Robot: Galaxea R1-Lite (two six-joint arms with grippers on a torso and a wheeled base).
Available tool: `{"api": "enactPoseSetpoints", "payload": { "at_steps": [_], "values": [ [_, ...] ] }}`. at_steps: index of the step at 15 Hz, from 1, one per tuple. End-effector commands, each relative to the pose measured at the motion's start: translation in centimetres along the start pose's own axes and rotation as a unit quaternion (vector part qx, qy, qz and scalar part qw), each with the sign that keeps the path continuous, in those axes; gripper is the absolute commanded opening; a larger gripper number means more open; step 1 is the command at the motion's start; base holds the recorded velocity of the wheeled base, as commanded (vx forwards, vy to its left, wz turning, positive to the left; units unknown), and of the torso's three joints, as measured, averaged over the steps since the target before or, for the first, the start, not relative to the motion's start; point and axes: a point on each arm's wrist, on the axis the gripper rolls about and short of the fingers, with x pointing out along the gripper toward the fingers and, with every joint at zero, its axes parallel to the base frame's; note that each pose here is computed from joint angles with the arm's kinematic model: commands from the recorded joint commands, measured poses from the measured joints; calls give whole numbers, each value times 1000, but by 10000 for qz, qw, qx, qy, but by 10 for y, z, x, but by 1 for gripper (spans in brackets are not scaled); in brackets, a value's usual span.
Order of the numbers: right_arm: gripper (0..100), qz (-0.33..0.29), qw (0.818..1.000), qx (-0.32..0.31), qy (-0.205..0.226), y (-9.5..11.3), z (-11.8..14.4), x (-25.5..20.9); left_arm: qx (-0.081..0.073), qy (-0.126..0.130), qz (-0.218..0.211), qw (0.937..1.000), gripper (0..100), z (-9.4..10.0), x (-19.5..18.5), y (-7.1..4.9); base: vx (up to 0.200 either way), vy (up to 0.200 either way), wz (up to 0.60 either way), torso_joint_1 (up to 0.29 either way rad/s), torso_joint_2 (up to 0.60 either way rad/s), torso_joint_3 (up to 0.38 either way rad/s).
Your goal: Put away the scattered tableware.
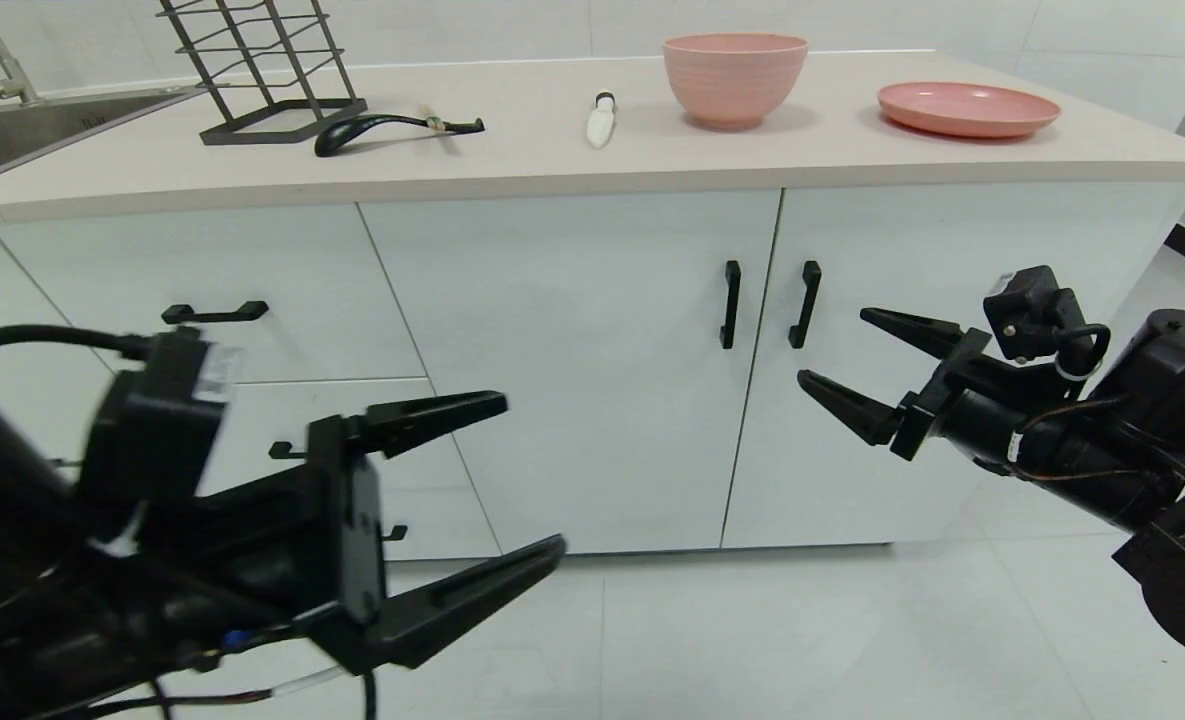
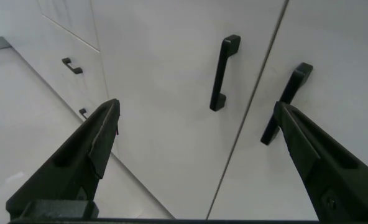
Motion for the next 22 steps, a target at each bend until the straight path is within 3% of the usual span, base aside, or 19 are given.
{"api": "enactPoseSetpoints", "payload": {
  "at_steps": [1,3,7,9,11,13,15,17,18,22],
  "values": [
    [100,79,9999,-19,-94,4,4,4,-204,126,-602,9979,100,-37,78,10,0,0,0,0,0,0],
    [100,53,10000,4,-24,1,-2,7,-128,-7,-740,9972,100,-43,111,17,0,0,0,0,0,0],
    [100,-13,10000,-53,-62,-14,-11,20,479,-320,-909,9942,100,-42,160,33,0,0,0,0,0,0],
    [100,10,10000,-30,58,-24,-28,25,671,-510,-1445,9859,100,-36,175,44,0,0,0,0,0,0],
    [100,23,9999,-65,122,-34,-40,28,677,-498,-1631,9830,100,-41,181,56,0,0,0,0,0,0],
    [100,66,9999,-113,85,-44,-47,33,628,-431,-1549,9850,100,-46,181,67,0,0,0,0,0,0],
    [100,-46,9998,-168,51,-56,-52,36,567,-446,-1482,9863,100,-42,182,69,0,0,0,0,0,0],
    [100,147,9997,-214,-18,-61,-60,41,455,-482,-1095,9918,100,-37,185,72,0,0,0,0,0,0],
    [100,195,9996,-208,-11,-62,-62,41,422,-497,-896,9938,100,-35,187,72,0,0,0,0,0,0],
    [100,176,9990,-353,-232,-72,-62,56,433,-597,-1009,9922,100,-26,191,59,0,0,0,0,0,0]
  ]
}}
